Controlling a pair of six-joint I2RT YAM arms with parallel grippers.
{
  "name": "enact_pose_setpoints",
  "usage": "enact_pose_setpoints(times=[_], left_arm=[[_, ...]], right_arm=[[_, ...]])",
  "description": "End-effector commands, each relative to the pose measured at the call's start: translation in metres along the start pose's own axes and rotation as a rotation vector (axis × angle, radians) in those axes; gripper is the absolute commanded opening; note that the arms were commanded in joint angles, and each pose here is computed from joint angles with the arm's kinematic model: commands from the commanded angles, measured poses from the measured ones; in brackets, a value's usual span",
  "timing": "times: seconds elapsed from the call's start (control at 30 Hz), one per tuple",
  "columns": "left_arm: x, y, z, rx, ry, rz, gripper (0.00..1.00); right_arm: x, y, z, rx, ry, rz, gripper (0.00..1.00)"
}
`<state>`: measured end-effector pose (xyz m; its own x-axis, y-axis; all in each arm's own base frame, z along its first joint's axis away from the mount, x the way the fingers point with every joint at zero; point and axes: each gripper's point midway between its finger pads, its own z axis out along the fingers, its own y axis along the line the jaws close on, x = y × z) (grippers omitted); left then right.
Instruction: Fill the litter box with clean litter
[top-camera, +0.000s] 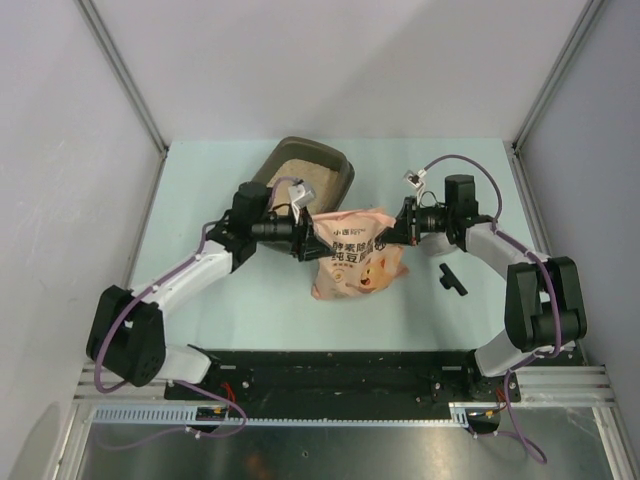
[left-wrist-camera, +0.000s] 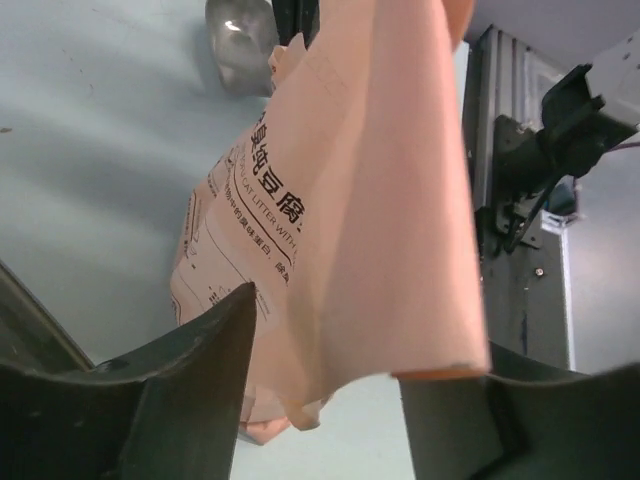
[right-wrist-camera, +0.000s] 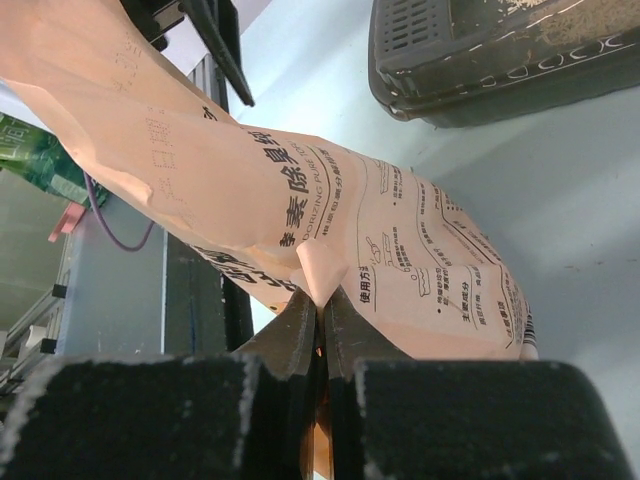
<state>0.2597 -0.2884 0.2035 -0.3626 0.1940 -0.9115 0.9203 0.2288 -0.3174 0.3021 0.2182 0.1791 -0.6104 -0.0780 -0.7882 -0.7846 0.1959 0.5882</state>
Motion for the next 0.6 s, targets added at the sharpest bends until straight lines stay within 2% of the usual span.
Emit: enact_pose_setpoints(times=[0.0, 0.03, 0.07, 0.1, 0.13, 0.3, 0.43, 0.57], left_arm=[[-0.019, -0.012, -0.002, 0.076, -0.065, -0.147, 0.53], [-0.017, -0.014, -0.003, 0.094, -0.066, -0.161, 0.41], [-0.014, -0.013, -0.004, 0.095, -0.064, -0.186, 0.34], [-0.006, -0.013, -0.005, 0.097, -0.053, -0.235, 0.23], [-0.004, -0.012, -0.006, 0.095, -0.051, -0.257, 0.00], [0.011, 0.004, -0.021, 0.039, -0.055, -0.452, 0.00], [0.008, 0.019, -0.038, 0.000, -0.081, -0.525, 0.00], [0.003, 0.027, -0.037, -0.016, -0.070, -0.561, 0.00]], right_arm=[[-0.027, 0.030, -0.007, -0.090, -0.029, -0.082, 0.00], [-0.026, 0.032, -0.006, -0.100, -0.027, -0.081, 0.00], [-0.027, 0.035, -0.007, -0.117, -0.027, -0.082, 0.00], [-0.027, 0.037, -0.006, -0.126, -0.026, -0.072, 0.00], [-0.027, 0.040, -0.006, -0.137, -0.025, -0.052, 0.00], [-0.027, 0.045, -0.012, -0.188, -0.018, -0.004, 0.00], [-0.022, 0.044, -0.019, -0.228, -0.007, 0.088, 0.00], [-0.015, 0.047, -0.020, -0.270, 0.013, 0.163, 0.00]])
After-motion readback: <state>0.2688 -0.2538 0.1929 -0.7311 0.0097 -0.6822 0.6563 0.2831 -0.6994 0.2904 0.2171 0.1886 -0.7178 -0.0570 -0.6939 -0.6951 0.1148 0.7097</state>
